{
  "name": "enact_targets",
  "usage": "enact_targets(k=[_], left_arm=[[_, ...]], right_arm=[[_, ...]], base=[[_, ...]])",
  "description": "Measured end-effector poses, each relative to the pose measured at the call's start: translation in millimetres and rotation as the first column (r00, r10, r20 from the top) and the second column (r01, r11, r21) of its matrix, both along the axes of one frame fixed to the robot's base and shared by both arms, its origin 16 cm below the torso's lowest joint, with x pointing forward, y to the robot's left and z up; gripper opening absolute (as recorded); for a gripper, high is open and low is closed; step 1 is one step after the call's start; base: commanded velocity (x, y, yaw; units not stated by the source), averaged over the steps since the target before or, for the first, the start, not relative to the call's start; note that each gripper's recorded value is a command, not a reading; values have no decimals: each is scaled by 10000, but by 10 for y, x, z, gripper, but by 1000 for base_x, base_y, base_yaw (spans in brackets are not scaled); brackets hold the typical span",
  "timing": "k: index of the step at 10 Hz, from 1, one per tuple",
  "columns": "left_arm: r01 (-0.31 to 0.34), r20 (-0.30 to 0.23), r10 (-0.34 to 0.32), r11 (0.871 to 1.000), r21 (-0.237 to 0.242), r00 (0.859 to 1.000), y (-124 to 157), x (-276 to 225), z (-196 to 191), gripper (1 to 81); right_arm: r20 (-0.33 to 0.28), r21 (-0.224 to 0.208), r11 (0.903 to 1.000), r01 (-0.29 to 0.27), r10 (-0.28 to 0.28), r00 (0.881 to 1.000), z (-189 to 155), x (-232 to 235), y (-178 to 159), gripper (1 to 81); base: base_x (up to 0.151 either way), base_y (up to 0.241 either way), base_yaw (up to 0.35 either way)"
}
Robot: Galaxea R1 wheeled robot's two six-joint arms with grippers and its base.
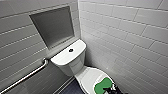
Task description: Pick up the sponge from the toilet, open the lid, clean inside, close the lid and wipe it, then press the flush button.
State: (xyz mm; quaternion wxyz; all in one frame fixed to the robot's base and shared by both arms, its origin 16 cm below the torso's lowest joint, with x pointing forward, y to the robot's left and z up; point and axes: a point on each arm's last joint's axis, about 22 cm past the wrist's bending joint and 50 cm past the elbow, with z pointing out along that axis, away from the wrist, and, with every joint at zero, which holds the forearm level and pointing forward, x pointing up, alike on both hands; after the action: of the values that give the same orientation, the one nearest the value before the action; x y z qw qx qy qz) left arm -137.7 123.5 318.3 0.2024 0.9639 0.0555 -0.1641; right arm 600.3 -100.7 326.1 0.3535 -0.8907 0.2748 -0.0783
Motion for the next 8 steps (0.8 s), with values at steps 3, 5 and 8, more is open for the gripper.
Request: enact_targets(k=[3,5,8], left_arm=[[27,-26,-27,10000,45,10000,43,-14,-1,811],[53,-42,-52,10000,71,10000,71,-22,-1,811],[44,-44,-44,10000,52,10000,54,-20,0,811]], right_arm=[[379,-318,9992,-255,267,9989,-39,46,-46,811],[692,-461,9989,-98,129,9975,-63,136,-80,811],[1054,-370,9993,26,13,9944,-28,225,-23,811]], base=[[0,0,0],[0,0,0],[0,0,0]])
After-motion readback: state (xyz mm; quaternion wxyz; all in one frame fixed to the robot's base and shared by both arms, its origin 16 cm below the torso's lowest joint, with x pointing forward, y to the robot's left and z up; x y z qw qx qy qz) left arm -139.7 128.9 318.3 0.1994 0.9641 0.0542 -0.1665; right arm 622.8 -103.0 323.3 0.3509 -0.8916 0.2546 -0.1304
